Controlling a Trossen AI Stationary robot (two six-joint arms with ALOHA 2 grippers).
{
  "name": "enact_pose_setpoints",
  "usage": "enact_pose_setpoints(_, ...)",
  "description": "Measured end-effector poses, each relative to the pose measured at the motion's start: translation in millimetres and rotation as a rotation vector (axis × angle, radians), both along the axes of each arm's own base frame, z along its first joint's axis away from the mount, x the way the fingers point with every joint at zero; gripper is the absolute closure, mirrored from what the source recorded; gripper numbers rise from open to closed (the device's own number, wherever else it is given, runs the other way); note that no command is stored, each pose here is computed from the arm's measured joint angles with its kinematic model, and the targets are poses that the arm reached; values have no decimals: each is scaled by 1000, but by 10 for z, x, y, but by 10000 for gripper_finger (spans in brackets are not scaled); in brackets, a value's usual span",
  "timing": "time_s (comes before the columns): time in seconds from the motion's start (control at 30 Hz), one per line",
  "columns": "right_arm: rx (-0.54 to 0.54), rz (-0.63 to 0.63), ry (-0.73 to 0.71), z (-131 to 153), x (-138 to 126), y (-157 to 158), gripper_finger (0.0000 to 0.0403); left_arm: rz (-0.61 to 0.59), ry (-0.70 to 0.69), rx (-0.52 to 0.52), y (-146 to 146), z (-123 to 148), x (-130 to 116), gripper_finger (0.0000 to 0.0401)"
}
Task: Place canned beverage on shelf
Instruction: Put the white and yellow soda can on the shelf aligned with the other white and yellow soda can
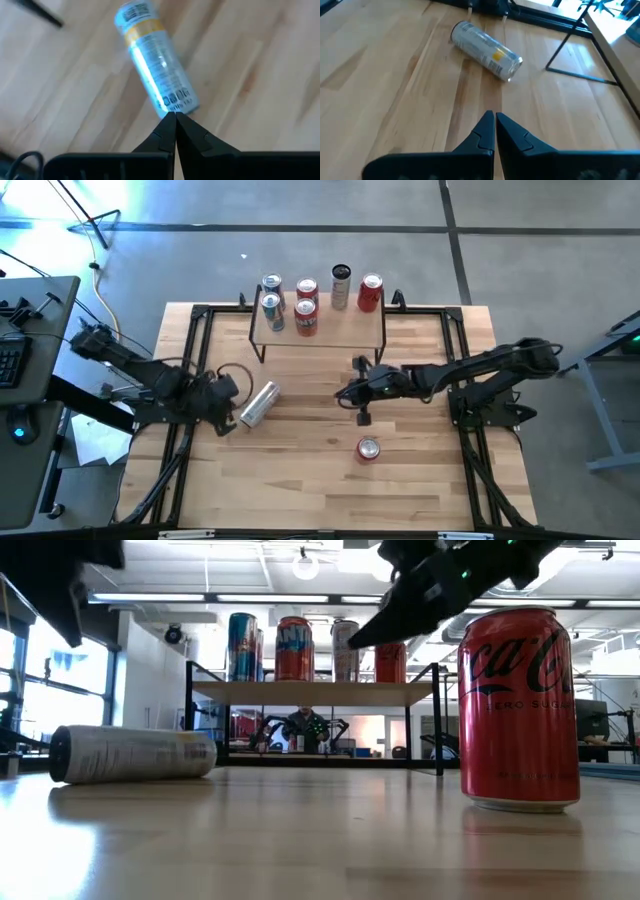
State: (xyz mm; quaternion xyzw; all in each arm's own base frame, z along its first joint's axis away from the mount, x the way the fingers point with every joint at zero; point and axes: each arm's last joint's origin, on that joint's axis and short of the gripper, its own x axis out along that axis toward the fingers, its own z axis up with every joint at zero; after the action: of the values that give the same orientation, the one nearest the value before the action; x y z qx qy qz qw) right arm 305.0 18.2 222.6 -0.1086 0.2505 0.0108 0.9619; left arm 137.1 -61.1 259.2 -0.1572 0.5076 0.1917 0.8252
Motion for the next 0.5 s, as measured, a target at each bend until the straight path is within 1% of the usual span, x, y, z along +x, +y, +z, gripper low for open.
enact_pose_setpoints(0.13, 11, -5, -7, -151, 123, 9, 403, -72, -84, 9, -237, 12, -76, 401)
enact_pose_setpoints(0.3, 52, -22, -22, -286, 226, 17, 403, -110, -136, 50, -490, -51, -170, 401)
enact_pose_setpoints(0.37, 76, -19, -11, -324, 273, 23, 403, -119, -123, 64, -571, -159, -186, 401)
enact_pose_setpoints(0.5, 85, 12, 1, -326, 446, 61, 403, -125, -81, 87, -692, -492, -153, 401)
